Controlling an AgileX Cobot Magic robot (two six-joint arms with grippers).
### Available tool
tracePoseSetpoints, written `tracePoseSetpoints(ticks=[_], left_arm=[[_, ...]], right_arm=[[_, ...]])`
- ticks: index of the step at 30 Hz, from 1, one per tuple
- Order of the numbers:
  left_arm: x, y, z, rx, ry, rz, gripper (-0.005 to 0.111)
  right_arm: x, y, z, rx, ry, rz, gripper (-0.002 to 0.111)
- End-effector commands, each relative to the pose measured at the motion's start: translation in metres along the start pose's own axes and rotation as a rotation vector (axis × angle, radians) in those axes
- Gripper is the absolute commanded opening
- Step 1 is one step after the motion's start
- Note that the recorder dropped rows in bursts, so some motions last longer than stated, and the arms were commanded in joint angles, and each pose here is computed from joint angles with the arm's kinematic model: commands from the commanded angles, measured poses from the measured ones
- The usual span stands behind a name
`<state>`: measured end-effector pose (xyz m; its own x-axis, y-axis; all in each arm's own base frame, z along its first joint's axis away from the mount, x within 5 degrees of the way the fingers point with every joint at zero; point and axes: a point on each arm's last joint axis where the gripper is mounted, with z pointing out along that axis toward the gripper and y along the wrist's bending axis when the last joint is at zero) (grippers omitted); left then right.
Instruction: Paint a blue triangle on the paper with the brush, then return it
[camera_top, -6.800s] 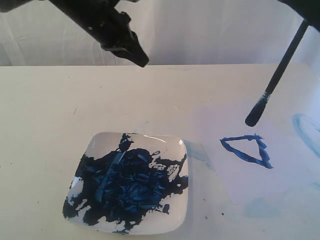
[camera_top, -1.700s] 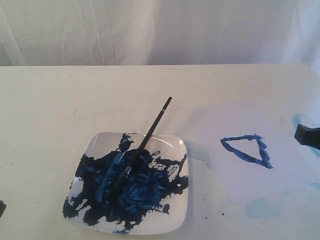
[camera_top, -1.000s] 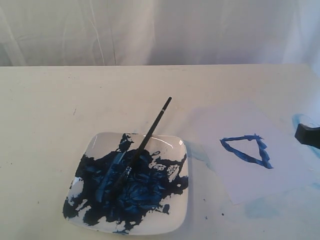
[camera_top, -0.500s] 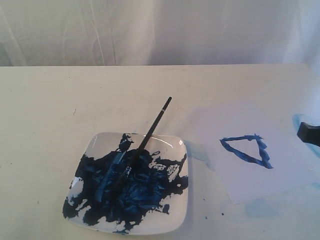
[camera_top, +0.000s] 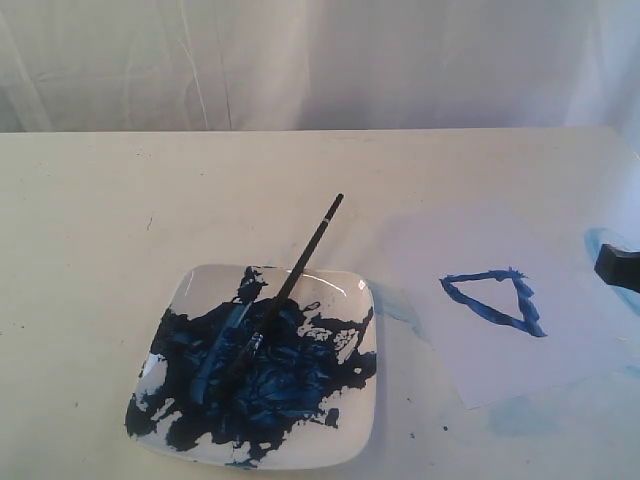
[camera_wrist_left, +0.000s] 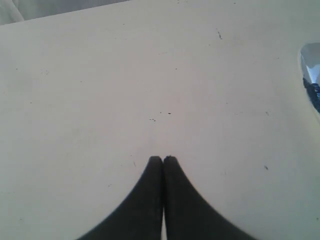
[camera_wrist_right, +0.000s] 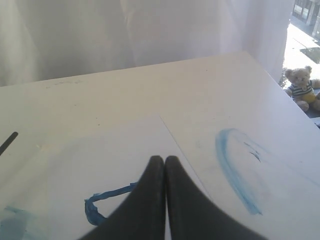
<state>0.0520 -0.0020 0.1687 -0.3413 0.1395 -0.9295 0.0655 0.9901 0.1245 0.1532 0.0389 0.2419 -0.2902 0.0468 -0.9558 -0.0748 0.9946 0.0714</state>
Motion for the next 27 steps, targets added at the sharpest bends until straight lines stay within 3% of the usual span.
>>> tracePoseSetpoints(ticks=[1, 20, 23, 27], left_arm=[[0.001, -0.002, 0.001, 0.019, -0.003, -0.075, 0.0], [0.001, -0.002, 0.001, 0.019, -0.002, -0.083, 0.0], [0.001, -0.002, 0.001, 0.019, -0.002, -0.083, 0.0], [0.001, -0.002, 0.001, 0.019, -0.002, -0.083, 0.0]], right_arm=[[0.0, -0.002, 0.0, 0.01, -0.003, -0.005, 0.0], [0.0, -0.001, -0.001, 0.011, -0.008, -0.018, 0.0], [-0.009, -0.005, -0.011, 0.022, -0.083, -0.16, 0.0], [-0.024, -0.011, -0.038, 0.013, -0.231, -0.126, 0.0]])
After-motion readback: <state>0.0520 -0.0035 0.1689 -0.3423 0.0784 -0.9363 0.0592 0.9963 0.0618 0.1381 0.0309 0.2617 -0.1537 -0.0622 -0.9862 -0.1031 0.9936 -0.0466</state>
